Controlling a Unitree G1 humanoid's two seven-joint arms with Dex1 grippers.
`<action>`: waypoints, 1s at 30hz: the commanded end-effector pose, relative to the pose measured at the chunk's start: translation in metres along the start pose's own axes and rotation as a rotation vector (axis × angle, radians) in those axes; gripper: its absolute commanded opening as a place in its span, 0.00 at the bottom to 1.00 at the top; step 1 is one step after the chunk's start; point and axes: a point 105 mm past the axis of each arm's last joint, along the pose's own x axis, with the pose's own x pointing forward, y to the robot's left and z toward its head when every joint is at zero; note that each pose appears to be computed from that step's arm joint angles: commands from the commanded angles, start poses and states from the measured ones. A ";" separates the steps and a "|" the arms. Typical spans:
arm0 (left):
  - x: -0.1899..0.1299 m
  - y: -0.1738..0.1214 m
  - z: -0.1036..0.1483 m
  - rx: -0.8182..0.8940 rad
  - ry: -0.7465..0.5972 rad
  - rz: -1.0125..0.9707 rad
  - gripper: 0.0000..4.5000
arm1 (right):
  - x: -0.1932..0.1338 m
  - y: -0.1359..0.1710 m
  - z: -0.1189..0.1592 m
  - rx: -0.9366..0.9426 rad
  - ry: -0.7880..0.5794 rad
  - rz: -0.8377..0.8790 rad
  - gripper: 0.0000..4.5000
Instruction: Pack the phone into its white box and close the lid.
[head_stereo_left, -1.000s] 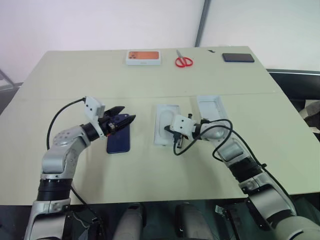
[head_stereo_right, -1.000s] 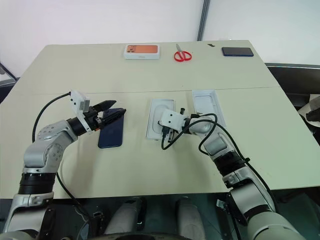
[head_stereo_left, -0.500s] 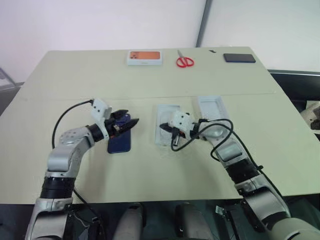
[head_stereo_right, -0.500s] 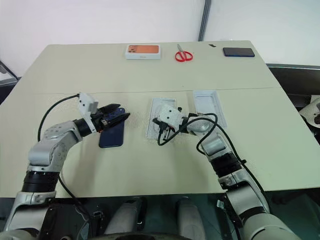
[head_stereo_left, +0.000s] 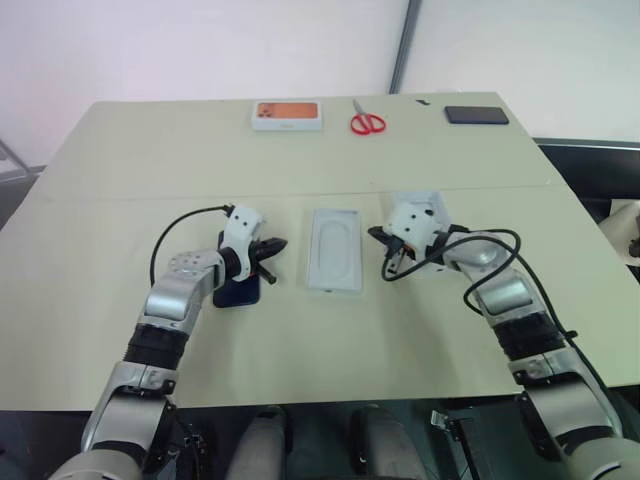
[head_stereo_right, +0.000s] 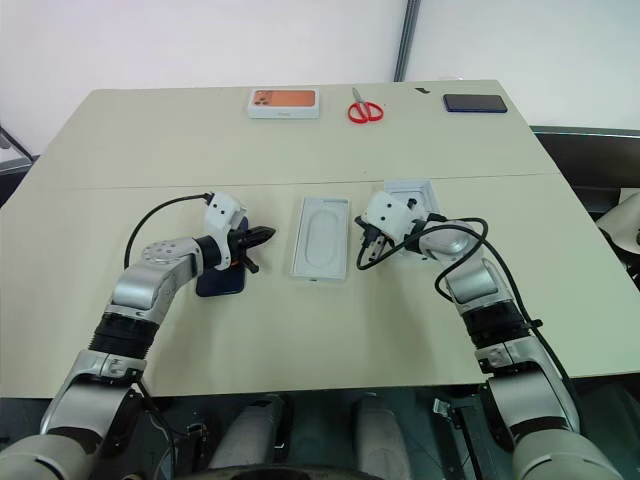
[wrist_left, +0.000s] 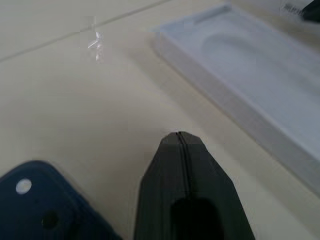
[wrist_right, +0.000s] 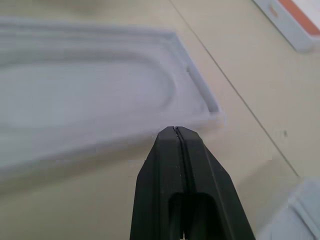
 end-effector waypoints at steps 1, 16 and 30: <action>0.001 -0.001 0.013 0.058 -0.020 -0.003 0.01 | -0.002 -0.001 0.012 -0.035 -0.039 -0.021 0.00; 0.022 -0.044 0.020 0.017 0.060 -0.293 0.01 | -0.001 0.020 0.012 -0.043 -0.055 0.095 0.00; 0.013 -0.061 0.019 0.024 0.058 -0.383 0.01 | -0.018 0.039 0.009 -0.018 -0.053 0.189 0.00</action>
